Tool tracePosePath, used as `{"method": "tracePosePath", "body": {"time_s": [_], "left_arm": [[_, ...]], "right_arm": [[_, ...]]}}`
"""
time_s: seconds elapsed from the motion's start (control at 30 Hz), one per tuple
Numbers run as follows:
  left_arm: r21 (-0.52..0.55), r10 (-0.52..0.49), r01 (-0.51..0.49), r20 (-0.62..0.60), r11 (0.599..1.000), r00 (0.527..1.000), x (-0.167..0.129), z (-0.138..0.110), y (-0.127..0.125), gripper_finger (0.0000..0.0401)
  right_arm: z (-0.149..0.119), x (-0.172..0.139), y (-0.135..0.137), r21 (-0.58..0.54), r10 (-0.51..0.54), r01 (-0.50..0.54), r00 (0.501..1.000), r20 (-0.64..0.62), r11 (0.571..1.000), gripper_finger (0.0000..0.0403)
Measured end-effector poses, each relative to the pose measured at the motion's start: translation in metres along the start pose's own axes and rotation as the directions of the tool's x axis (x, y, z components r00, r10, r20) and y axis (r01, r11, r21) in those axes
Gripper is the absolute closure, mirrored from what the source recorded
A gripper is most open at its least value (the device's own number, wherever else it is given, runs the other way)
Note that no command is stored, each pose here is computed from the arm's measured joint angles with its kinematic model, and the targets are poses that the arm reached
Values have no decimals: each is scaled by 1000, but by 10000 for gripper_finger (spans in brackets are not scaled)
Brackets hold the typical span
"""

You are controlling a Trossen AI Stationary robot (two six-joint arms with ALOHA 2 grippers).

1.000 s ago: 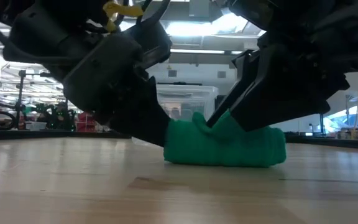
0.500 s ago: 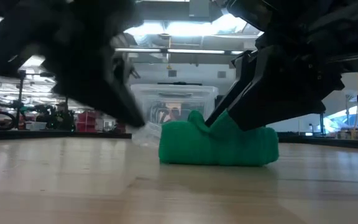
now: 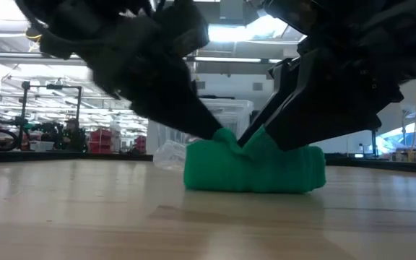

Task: Roll bandage
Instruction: Roll the green bandage

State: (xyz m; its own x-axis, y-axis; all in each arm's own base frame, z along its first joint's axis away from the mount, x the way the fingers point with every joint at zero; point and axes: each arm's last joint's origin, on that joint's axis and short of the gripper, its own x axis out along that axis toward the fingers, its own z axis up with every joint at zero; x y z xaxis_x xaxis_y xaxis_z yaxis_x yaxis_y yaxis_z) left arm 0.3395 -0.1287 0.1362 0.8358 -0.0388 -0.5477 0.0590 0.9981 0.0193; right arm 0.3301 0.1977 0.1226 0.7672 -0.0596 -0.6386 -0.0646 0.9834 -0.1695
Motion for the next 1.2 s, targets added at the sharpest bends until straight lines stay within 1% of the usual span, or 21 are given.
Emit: {"method": "tracePosePath", "body": {"time_s": [0.07, 0.33, 0.5, 0.57, 0.67, 0.8, 0.87, 0.93, 1.0, 1.07, 1.13, 1.2], "left_arm": [[-5, -28, 28, -27, 1000, 999, -3, -2, -5, 325], [-15, -67, 66, -72, 998, 995, -12, -7, -23, 325], [-3, -49, 49, -140, 999, 989, -15, -16, -26, 325], [3, -30, 30, -147, 1000, 989, -13, -19, -26, 325], [-19, 6, -9, -117, 1000, 993, -12, -14, -22, 325], [-19, 23, -26, -146, 999, 989, -13, -17, -19, 325], [-4, 23, -24, -166, 1000, 986, -19, -16, -20, 325], [-5, 17, -18, -168, 1000, 986, -29, -7, -22, 325], [-9, 7, -8, -138, 1000, 990, -40, 5, -25, 325], [-4, 12, -12, -68, 1000, 998, -49, 17, -26, 325], [15, 42, -42, 24, 999, 999, -52, 26, -27, 325], [31, 79, -82, 88, 996, 993, -48, 32, -24, 325]], "right_arm": [[0, 0, 1, 0, 8, -8, 1000, 0, 1000, 283], [0, 0, 0, 1, 11, -11, 1000, -1, 1000, 283], [0, 0, 0, 3, 6, -6, 1000, -5, 1000, 283], [0, 0, 0, 6, 6, -6, 1000, -2, 1000, 283], [0, 0, 0, 8, 5, -5, 1000, -3, 1000, 283], [0, 0, 0, 7, 7, -7, 1000, -3, 1000, 283], [0, 0, 0, 7, 7, -7, 1000, -3, 1000, 283], [0, 0, 0, 7, 8, -8, 1000, -2, 1000, 283], [0, 0, 1, 8, 8, -8, 1000, -2, 1000, 283], [0, 0, 1, 12, 9, -9, 1000, 2, 1000, 283], [1, 0, 1, 15, 10, -10, 1000, 7, 1000, 283], [2, 0, 1, 18, 11, -12, 1000, 13, 1000, 283]]}}
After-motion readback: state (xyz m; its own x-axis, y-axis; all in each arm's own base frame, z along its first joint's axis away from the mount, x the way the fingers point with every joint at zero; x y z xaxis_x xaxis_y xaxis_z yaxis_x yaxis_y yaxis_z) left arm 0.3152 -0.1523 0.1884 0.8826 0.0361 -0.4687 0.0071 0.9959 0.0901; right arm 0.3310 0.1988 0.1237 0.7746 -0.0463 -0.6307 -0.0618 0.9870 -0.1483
